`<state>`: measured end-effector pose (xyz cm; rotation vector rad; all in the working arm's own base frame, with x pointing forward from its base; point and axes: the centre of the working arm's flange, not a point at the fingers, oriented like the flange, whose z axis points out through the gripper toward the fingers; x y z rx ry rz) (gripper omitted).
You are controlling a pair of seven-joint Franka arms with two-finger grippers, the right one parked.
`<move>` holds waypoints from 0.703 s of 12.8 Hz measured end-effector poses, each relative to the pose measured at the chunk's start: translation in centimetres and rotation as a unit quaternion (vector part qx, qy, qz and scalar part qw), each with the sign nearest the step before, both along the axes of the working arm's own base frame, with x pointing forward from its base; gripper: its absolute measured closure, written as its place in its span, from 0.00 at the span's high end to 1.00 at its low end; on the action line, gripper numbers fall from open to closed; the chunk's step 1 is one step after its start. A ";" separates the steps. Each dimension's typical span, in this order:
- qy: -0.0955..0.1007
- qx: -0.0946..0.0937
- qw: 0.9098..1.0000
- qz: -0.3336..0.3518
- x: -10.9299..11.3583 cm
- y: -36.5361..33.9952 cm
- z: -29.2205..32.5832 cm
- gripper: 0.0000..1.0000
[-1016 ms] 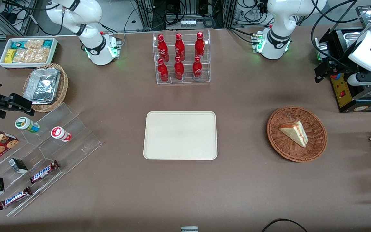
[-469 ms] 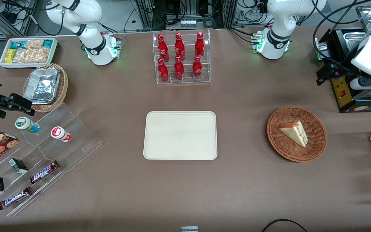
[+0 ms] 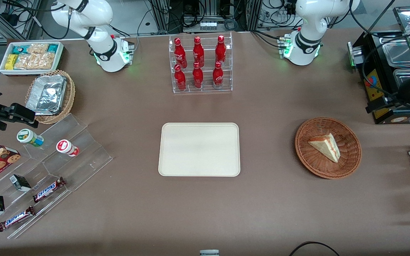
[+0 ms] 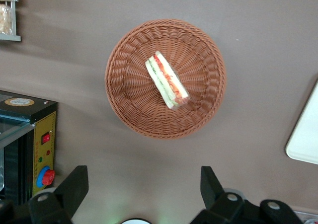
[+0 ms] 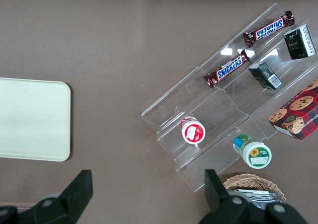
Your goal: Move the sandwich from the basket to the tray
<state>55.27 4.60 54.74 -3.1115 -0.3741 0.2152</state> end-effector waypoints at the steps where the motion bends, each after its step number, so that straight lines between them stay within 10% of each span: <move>1: 0.004 0.002 1.000 0.018 0.3 0.4 -1.2 1.00; 9: -0.024 0.015 0.990 0.135 0.3 2.6 -14.8 1.00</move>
